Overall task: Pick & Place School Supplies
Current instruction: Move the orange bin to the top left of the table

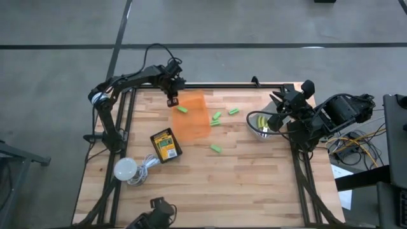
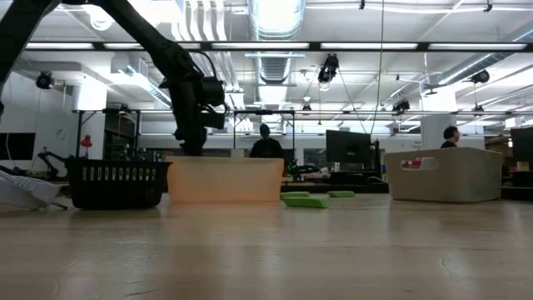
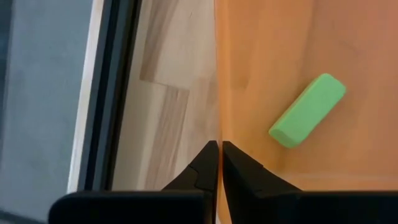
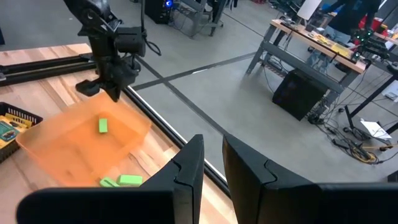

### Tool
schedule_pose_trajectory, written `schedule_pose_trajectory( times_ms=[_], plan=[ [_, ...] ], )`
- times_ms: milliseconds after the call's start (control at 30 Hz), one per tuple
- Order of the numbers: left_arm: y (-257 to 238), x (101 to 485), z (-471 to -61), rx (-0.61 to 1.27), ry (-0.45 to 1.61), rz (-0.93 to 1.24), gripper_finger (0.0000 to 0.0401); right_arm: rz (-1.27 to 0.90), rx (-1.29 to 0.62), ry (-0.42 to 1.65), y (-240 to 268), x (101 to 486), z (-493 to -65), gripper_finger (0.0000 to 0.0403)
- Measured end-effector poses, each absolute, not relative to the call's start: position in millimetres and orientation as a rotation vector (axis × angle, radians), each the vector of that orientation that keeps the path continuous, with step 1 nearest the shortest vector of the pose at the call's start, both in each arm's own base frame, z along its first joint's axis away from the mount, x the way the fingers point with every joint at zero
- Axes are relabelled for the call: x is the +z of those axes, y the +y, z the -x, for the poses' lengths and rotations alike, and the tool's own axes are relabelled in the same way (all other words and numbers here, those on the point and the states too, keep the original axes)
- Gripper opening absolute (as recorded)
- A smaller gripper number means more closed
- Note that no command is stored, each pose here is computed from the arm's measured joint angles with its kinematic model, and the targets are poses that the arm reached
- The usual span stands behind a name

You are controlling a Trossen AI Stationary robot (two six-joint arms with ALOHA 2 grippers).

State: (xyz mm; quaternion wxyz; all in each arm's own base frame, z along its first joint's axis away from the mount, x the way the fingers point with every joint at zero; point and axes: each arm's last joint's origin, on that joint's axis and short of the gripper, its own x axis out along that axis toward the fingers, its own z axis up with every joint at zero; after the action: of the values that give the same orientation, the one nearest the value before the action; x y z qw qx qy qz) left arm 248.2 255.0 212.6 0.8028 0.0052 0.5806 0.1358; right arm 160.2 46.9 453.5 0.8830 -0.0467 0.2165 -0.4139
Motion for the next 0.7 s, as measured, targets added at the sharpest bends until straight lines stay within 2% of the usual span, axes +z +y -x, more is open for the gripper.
schedule_pose_trajectory(
  times_ms=[367, 700],
  plan=[
    [257.8, 214.1, -245.3, 0.445, 1.308, -0.008, 0.0022, 0.097, -0.862, 0.45, 46.9, 453.5, -160.1, 0.0057],
    [256.2, 218.2, -247.0, 0.464, 1.288, 0.064, 0.0079, 0.099, -0.864, 0.448, 46.8, 453.6, -160.0, 0.0057]
  ],
)
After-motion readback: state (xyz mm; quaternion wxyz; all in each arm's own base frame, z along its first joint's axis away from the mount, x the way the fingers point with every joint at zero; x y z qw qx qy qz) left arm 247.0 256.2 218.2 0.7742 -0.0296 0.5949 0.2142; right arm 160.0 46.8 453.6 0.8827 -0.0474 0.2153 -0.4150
